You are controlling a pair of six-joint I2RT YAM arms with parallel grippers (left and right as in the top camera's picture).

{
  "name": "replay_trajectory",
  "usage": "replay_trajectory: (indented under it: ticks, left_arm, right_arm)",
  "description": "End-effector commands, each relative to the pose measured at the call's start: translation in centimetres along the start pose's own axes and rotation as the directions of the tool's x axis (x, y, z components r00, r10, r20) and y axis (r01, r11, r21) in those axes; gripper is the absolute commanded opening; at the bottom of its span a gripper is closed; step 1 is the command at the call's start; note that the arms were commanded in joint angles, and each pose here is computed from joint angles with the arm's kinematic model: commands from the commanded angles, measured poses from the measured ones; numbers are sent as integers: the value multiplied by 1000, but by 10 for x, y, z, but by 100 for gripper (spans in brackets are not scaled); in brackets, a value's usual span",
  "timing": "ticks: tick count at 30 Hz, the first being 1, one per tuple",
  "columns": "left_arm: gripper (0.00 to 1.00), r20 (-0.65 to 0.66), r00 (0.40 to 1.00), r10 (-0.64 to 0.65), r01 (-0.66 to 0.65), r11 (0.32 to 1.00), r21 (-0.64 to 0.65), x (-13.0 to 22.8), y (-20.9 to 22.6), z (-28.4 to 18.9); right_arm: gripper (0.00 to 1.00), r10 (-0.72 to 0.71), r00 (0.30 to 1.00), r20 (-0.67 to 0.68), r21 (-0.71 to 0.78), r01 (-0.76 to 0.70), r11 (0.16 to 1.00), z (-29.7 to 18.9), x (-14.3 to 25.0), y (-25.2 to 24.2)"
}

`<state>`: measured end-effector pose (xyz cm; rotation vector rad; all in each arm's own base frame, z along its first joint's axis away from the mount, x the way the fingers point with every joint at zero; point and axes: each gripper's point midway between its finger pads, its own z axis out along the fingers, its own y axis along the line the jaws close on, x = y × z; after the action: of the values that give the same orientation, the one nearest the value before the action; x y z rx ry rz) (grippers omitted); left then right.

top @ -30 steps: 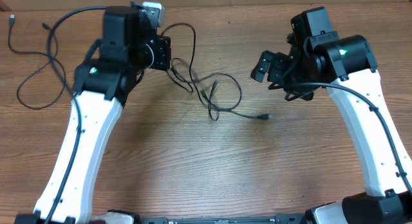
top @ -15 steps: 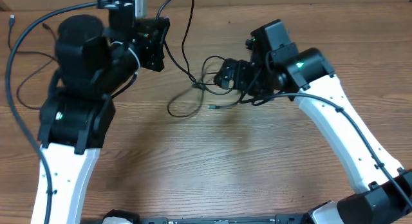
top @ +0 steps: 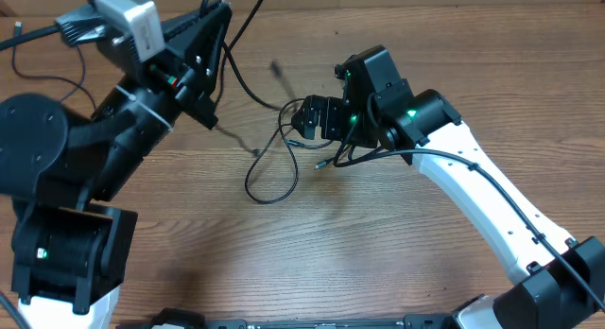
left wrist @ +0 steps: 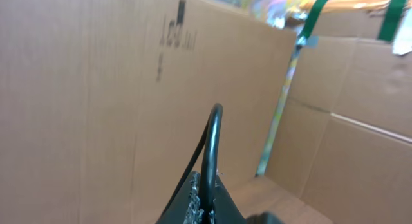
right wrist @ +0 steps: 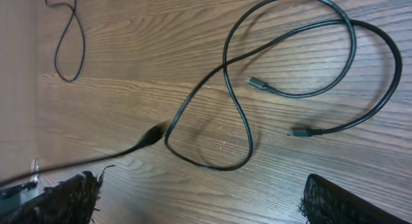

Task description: Untangle cables

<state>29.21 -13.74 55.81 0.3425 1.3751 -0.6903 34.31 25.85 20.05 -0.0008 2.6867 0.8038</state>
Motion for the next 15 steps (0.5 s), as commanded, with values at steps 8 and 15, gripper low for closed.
replay_trajectory:
  ticks: [8,15]
  left_arm:
    - [4,157,969,190,-182,981,-64,-46,-2,-9]
    - [4,-7,970,241,-218,865,-453,-22,73,-23]
  right_arm:
    - [100,-23,999,-37,55,25,998,17,16,-1]
    - [100,-4,995,-100,121,16,993,37,28,-18]
